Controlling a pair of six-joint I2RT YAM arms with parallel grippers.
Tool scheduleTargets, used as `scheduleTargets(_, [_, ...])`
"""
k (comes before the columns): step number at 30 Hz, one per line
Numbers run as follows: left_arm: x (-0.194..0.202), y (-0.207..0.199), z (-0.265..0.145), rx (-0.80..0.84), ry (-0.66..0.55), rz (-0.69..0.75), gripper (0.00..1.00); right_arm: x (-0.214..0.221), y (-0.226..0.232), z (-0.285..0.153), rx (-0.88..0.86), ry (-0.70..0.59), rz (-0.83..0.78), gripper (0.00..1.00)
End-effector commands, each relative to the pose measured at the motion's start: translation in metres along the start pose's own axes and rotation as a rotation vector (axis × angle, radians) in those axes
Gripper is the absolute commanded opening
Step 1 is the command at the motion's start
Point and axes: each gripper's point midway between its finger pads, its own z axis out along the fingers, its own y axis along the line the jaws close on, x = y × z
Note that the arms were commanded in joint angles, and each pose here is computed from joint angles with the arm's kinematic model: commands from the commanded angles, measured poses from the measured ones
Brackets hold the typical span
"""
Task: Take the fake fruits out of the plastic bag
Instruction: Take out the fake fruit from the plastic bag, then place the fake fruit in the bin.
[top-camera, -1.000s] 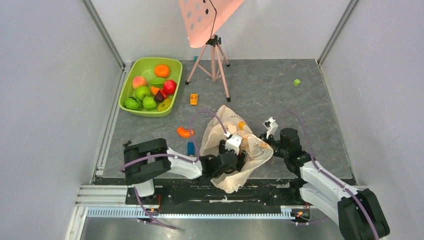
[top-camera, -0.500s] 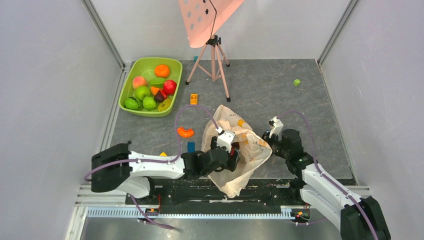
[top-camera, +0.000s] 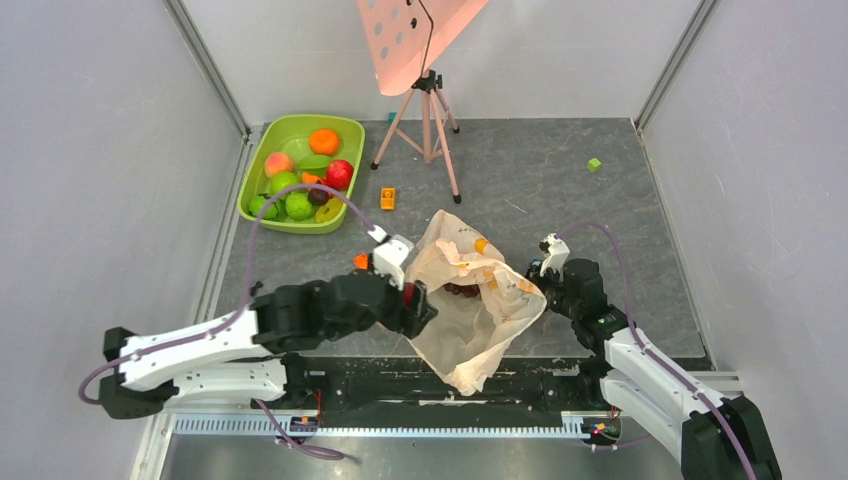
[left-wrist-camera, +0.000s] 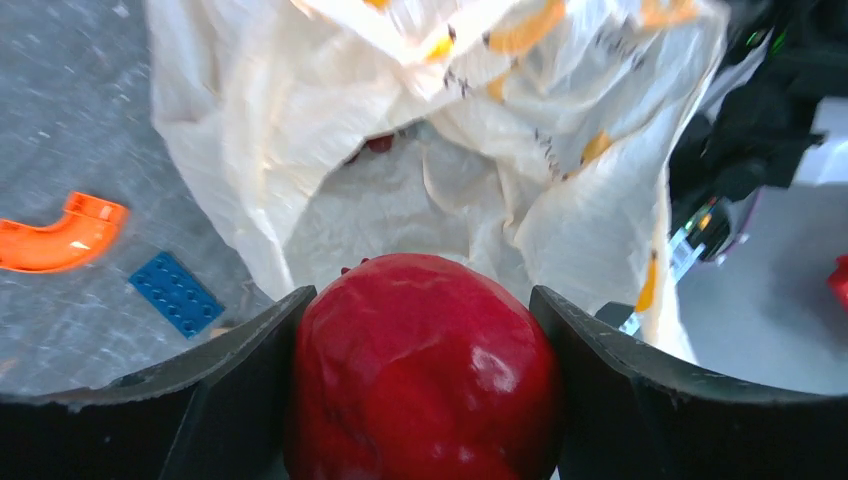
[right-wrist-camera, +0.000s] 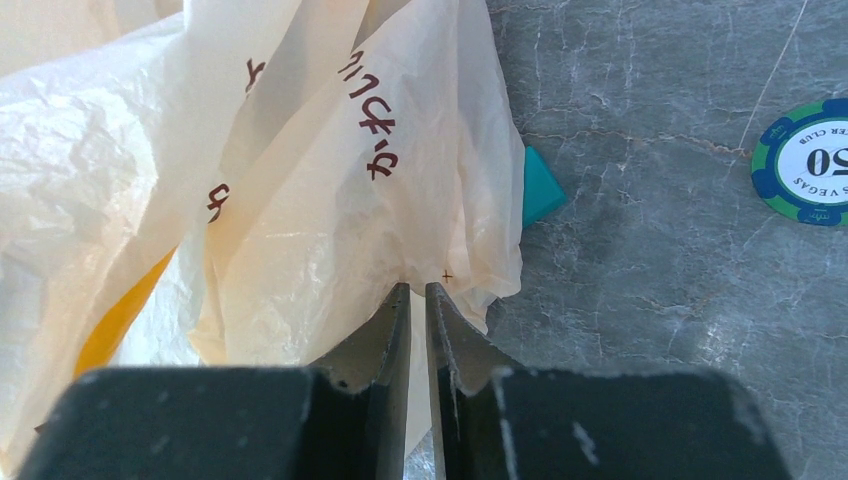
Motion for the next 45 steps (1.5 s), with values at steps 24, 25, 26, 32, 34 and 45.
scheduleTargets(24, [-0.165,0.343,0.046,-0.747,-0.338,-0.559,0.72,-0.009,0.015,-0.010,-0.056,-0.043,-0.029,0.14])
scheduleTargets(25, [-0.170,0.356,0.048,-0.755,-0.342,-0.574,0.72,-0.010,0.016,-0.010,-0.060,-0.049,-0.030,0.15])
scheduleTargets(26, [-0.172,0.368,0.052,-0.769,-0.338,-0.582,0.72,-0.010,0.016,-0.011,-0.060,-0.050,-0.029,0.15])
scheduleTargets(32, [-0.192,0.424,0.074,-0.788,-0.322,-0.567,0.72,-0.012,0.016,-0.010,-0.057,-0.050,-0.035,0.15])
scheduleTargets(34, [-0.193,0.443,0.082,-0.805,-0.311,-0.568,0.72,-0.013,0.016,-0.010,-0.055,-0.045,-0.039,0.15])
scheduleTargets(45, [-0.167,0.556,0.092,-0.893,-0.305,-0.666,0.72,-0.012,0.009,-0.004,-0.028,-0.009,-0.060,0.17])
